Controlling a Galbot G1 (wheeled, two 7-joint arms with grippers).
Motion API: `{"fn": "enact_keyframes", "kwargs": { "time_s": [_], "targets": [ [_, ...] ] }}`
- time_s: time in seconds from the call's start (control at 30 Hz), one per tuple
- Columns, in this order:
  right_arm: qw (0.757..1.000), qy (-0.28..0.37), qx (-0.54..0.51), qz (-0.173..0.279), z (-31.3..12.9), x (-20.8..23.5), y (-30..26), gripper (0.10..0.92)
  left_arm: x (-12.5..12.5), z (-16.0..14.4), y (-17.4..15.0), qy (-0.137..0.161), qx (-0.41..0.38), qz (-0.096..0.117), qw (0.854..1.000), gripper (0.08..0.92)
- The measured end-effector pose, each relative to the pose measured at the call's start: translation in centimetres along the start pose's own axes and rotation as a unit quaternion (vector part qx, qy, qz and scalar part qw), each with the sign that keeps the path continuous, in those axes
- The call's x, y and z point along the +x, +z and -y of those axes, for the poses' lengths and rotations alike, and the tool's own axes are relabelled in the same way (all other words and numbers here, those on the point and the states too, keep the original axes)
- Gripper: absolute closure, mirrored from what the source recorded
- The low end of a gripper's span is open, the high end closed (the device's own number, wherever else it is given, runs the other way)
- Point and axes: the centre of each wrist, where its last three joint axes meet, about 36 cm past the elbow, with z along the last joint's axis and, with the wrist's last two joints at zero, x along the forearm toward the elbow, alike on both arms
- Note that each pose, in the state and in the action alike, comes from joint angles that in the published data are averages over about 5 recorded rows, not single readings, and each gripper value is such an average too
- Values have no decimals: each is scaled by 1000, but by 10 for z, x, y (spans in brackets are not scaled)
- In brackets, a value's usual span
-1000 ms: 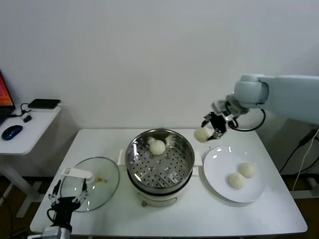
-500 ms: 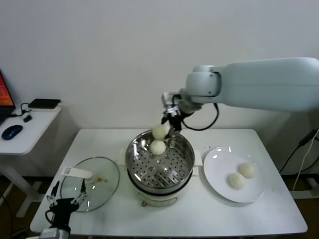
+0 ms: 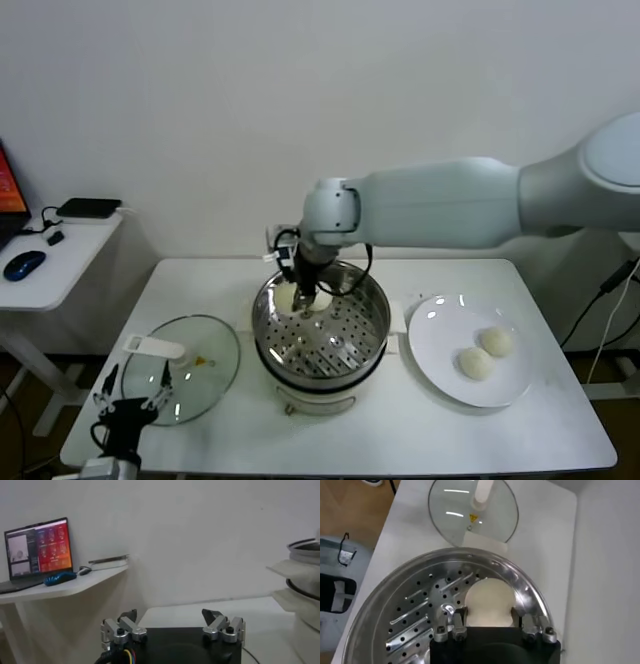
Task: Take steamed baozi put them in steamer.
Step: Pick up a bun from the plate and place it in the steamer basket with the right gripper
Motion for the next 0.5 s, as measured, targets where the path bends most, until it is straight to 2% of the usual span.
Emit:
{"fn": "enact_keyframes", "kwargs": {
  "time_s": [0.23, 0.5],
  "targets": [
    [1000, -12, -6, -10, -5, -25, -3, 404, -2, 0, 3, 0, 1, -2, 1000, 177],
    [1000, -13, -13, -9, -6, -33, -5, 226, -3, 0, 5, 0, 1, -4, 1000, 177]
  ]
}}
